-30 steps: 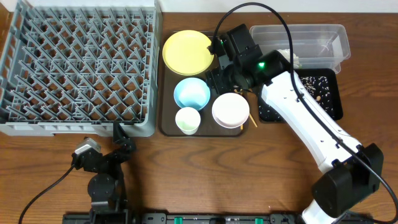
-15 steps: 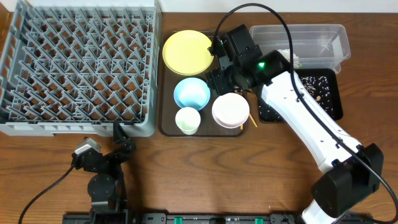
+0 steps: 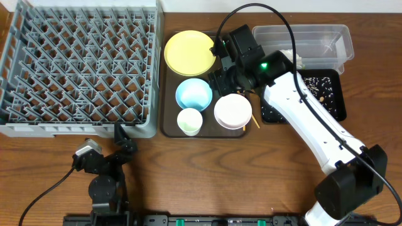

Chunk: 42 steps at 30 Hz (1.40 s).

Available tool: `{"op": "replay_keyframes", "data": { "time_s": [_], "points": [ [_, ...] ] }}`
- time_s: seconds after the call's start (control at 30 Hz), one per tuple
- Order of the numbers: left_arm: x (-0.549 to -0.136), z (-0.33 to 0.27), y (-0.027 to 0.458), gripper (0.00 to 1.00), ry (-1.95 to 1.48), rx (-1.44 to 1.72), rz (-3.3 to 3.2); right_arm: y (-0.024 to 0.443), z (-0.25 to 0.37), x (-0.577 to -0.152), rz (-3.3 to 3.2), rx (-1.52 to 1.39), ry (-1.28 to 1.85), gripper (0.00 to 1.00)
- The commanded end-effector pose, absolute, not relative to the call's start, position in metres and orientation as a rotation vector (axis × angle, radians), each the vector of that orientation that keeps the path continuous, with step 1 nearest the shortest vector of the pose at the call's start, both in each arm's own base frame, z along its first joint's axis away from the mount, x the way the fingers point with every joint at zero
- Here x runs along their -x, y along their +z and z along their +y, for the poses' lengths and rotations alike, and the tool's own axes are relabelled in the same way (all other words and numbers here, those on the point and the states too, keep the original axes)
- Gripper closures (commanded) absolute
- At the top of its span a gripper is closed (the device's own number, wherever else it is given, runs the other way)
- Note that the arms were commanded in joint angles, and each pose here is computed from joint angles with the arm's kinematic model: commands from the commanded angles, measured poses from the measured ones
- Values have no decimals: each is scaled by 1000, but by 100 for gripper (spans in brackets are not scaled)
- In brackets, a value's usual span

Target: Sort waste into correct bins and load items into the dishwasher

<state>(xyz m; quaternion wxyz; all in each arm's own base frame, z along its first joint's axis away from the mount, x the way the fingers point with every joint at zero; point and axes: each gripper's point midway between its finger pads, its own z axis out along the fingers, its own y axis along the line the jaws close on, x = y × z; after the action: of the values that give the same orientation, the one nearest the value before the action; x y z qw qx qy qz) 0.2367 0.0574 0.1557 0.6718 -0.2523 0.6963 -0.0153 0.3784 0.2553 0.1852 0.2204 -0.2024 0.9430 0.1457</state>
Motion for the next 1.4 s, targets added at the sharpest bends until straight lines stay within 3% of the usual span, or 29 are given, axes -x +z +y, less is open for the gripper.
{"op": "replay_keyframes", "data": {
  "time_s": [0.0,1.37],
  "points": [
    [-235,60,138,0,6,571,1621,195,254,-379,2590,541,407,34],
    [-235,60,138,0,6,571,1621,189,252,-369,2639,542,396,30]
  ]
}}
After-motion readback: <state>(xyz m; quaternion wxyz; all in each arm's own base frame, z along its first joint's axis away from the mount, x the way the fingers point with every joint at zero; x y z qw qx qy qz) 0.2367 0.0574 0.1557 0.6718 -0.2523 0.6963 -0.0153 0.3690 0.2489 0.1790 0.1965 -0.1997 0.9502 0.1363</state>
